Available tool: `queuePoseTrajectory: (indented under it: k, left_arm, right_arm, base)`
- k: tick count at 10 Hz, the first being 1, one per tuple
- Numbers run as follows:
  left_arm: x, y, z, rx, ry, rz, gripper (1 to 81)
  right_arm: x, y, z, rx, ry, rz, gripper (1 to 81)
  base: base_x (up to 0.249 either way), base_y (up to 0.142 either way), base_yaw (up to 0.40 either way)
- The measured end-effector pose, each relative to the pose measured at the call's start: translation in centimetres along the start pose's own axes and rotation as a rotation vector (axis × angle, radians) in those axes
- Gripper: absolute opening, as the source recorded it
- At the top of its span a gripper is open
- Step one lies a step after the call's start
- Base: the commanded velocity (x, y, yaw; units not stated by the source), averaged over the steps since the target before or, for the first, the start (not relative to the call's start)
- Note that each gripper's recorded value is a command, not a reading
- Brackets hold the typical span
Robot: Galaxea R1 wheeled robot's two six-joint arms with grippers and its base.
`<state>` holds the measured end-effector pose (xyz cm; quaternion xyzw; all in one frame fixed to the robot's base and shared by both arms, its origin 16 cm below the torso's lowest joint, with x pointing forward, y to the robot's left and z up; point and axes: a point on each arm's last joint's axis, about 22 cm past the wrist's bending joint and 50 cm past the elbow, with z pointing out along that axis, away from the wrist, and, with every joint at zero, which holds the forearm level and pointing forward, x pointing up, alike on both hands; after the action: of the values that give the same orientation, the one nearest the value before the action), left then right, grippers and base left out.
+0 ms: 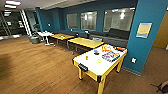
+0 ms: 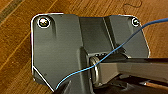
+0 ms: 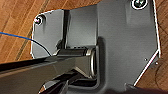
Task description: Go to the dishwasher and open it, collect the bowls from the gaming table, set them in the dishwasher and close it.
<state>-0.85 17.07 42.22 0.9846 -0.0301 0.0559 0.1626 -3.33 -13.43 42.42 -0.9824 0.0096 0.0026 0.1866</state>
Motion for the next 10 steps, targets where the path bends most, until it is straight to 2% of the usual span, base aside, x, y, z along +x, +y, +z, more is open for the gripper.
queuePoseTrajectory:
  k: [6,10]
  left_arm:
    - [0.06,0.0,0.0,-0.001,0.0,0.0,81.1]
    - [0.27,-0.53,-0.09,0.007,0.002,0.001,81.1]
  right_arm:
    - [0.09,-0.07,0.02,0.001,0.0,0.0,81.1]
    - [0.34,-0.21,0.06,0.003,0.003,-0.001,81.1]
  base:
    - [0.119,0.067,0.0]
    - [0.138,0.0,0.0]
